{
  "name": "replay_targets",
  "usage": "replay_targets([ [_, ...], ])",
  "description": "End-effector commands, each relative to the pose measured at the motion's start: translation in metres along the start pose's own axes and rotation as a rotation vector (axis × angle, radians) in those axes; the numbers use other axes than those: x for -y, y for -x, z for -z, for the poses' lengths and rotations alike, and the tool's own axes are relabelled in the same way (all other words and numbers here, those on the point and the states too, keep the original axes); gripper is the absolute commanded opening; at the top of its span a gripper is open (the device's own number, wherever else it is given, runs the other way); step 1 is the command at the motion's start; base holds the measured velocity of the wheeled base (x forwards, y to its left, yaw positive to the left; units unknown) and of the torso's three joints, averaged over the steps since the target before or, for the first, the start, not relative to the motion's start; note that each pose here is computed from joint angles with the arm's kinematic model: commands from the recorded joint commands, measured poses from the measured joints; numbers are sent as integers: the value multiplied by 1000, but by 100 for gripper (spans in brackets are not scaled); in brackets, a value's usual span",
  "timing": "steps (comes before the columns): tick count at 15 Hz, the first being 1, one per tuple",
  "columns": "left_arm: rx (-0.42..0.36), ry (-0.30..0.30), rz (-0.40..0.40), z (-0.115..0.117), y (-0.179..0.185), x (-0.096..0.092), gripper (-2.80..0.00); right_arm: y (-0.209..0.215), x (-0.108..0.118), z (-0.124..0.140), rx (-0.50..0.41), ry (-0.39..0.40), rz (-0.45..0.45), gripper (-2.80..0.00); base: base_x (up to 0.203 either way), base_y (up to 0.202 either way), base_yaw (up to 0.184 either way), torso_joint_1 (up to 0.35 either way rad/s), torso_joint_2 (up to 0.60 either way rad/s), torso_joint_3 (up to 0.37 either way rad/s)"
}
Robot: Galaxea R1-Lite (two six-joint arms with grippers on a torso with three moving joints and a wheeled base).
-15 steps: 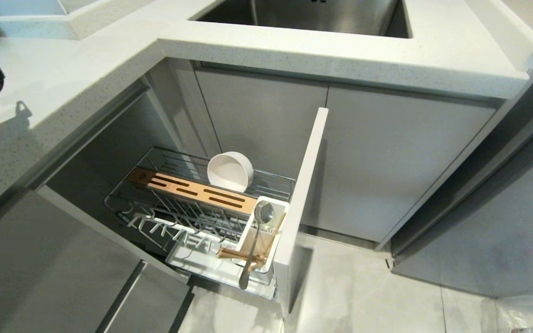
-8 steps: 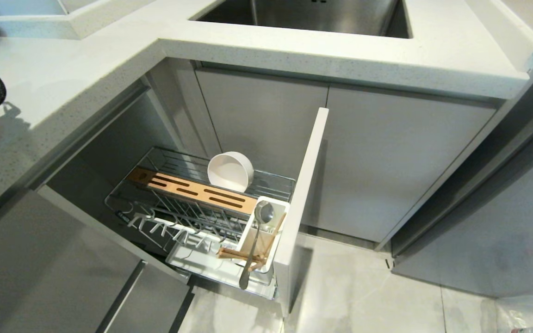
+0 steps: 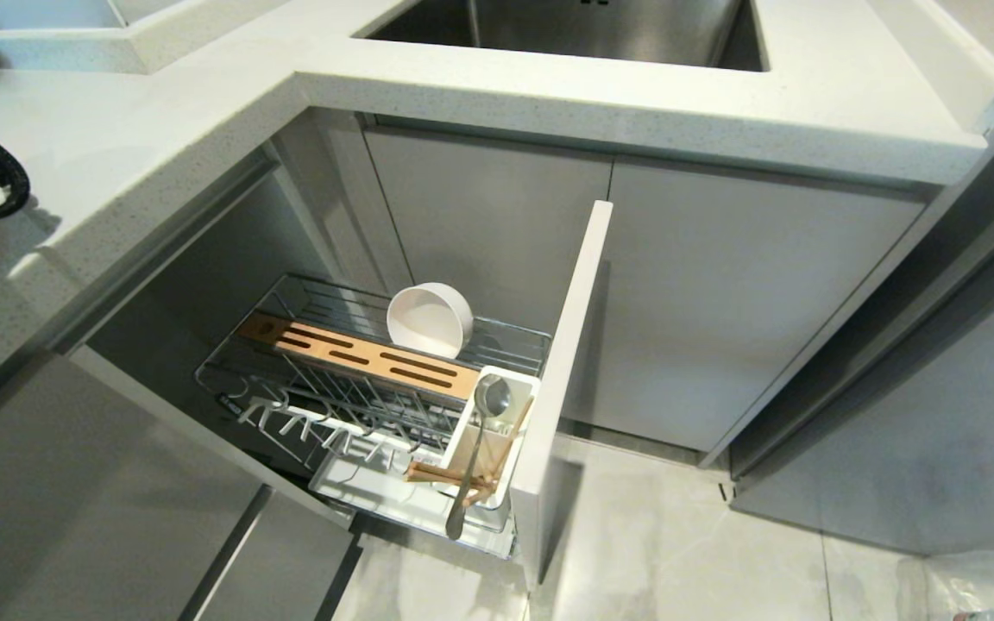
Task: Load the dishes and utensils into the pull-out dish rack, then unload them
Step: Pick up the plate and place it in the cupboard
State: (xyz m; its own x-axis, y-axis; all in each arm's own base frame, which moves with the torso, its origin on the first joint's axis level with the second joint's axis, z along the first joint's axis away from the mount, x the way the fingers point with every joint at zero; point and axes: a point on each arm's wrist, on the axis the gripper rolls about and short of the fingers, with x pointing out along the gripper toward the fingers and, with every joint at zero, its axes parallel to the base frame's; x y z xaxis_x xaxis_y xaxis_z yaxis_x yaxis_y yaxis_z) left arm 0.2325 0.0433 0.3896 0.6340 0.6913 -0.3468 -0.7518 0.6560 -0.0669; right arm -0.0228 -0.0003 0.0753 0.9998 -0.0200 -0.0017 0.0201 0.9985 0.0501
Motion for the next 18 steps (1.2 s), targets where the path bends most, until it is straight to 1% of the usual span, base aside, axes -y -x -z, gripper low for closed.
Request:
replay_targets([
  [1, -5, -2, -10, 1, -2, 0, 0, 0, 0, 0, -1, 0, 0, -280, 0, 0, 0, 0, 0, 0],
  [5, -4, 1, -23, 0, -4, -2, 0, 0, 0, 0, -1, 0, 0, -280, 0, 0, 0, 0, 0, 0],
  [12, -9, -4, -28, 1, -7, -1, 0, 0, 0, 0, -1, 0, 0, -280, 0, 0, 0, 0, 0, 0],
  [13, -4, 2, -28, 0, -7, -2, -280, 0, 0, 0, -1, 0, 0, -280, 0, 0, 0, 0, 0, 0],
  [18, 1, 7, -25, -1, -4, -4, -280, 0, 0, 0, -1, 0, 0, -280, 0, 0, 0, 0, 0, 0],
])
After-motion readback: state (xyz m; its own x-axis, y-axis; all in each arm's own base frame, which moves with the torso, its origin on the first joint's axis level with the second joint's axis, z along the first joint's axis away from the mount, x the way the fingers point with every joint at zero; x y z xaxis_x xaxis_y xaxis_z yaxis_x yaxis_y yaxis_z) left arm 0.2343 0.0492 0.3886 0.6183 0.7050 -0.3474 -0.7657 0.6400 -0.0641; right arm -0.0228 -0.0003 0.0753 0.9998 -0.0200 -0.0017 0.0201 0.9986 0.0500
